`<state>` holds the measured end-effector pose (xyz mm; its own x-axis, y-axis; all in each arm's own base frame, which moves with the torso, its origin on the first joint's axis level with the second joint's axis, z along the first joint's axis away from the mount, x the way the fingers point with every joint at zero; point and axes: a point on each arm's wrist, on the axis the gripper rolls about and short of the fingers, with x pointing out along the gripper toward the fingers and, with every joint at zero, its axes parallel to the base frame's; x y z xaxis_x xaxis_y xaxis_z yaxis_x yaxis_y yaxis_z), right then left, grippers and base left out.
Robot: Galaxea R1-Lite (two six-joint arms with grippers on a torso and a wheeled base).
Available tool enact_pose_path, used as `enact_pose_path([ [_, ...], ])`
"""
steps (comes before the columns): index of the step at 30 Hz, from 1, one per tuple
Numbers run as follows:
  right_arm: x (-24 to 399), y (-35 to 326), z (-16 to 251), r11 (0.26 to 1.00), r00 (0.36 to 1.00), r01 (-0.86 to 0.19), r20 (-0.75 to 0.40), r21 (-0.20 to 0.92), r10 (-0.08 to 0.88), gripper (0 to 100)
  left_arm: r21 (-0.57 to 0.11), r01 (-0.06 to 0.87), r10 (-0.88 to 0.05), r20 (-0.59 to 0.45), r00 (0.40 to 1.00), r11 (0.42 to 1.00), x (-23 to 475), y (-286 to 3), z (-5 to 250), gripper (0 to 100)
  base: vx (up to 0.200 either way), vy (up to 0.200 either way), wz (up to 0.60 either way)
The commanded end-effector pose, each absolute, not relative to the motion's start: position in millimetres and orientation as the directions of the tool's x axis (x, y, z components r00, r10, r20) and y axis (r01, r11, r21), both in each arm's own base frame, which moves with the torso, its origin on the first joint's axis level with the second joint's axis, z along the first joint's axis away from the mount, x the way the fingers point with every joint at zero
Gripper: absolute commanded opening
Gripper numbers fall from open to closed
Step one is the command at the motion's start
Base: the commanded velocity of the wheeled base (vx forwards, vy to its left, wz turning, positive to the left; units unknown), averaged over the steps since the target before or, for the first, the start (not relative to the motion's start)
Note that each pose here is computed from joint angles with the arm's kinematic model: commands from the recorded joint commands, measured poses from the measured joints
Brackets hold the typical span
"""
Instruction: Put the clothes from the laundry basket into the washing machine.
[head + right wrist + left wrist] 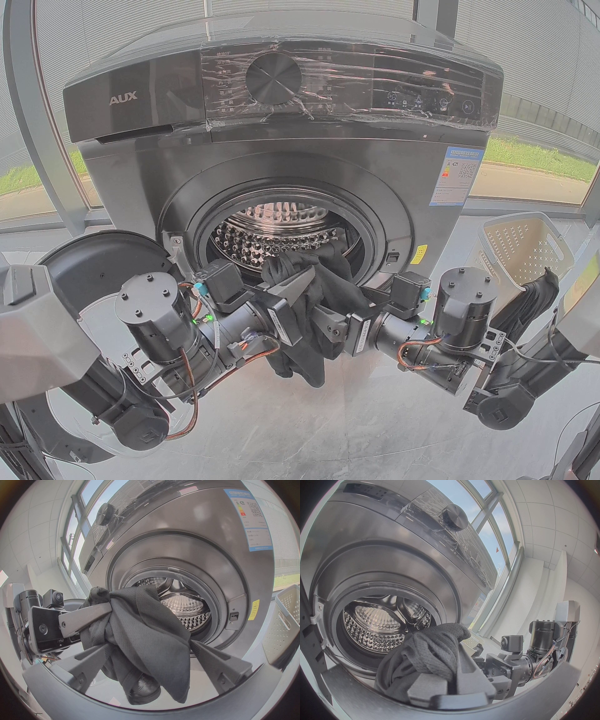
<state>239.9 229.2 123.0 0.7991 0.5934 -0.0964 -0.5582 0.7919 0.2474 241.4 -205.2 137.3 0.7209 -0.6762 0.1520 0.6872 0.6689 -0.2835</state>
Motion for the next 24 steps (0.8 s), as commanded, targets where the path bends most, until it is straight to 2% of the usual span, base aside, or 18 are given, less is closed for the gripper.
enact_pose_path([
  [1,239.8,237.1,117.3,0.782,0.789,-0.572,-0.097,0.247,0.607,0,-0.284,0.692,-0.684,0.147,0.715,0.663,239.1,-206.0,136.2,0,0.0,0.0,0.0],
  [16,233.2,231.9,128.6,0.774,0.789,-0.578,-0.065,0.258,0.611,0,-0.283,0.688,-0.683,0.133,0.719,0.669,240.0,-203.7,133.2,0,0.0,0.0,0.0],
  [17,232.2,230.8,128.8,0.774,0.789,-0.578,-0.067,0.258,0.611,0,-0.282,0.688,-0.683,0.133,0.719,0.669,240.0,-203.7,133.2,100,0.0,0.0,0.0],
  [23,227.1,227.0,132.1,0.772,0.788,-0.579,-0.064,0.261,0.613,0,-0.288,0.681,-0.679,0.124,0.724,0.673,242.0,-202.2,130.8,100,0.0,0.0,0.0],
  [24,224.8,223.2,134.6,0.776,0.792,-0.574,-0.064,0.262,0.608,0,-0.289,0.653,-0.654,0.109,0.749,0.7,248.5,-197.8,125.2,100,0.0,0.0,0.0],
])
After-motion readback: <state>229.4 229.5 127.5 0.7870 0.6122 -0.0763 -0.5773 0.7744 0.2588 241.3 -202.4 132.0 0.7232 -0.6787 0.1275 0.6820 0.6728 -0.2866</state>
